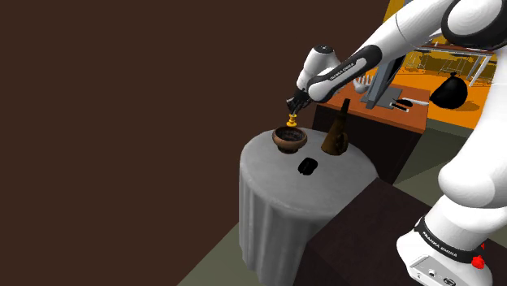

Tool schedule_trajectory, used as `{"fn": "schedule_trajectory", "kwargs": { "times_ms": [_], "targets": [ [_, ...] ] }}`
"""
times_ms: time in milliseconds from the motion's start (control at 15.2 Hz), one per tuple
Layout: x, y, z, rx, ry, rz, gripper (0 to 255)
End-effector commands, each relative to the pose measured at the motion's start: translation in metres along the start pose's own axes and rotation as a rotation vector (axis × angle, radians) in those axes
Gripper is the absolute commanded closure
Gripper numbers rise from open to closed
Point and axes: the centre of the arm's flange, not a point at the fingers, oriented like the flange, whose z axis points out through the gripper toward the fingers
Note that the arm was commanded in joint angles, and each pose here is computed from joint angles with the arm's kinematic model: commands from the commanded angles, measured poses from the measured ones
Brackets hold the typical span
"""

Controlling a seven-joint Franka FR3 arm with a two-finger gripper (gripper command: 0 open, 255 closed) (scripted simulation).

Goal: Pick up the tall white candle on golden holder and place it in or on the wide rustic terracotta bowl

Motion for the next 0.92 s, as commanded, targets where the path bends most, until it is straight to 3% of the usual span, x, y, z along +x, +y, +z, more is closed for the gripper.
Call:
{"fn": "schedule_trajectory", "kwargs": {
  "times_ms": [0,462,858],
  "targets": [
    [-0.004,0.001,0.01,0.0,0.0,0.0,255],
    [-0.02,0.0,0.045,0.0,0.0,0.0,255],
    [-0.02,0.0,0.045,0.0,0.0,0.0,255]
  ]
}}
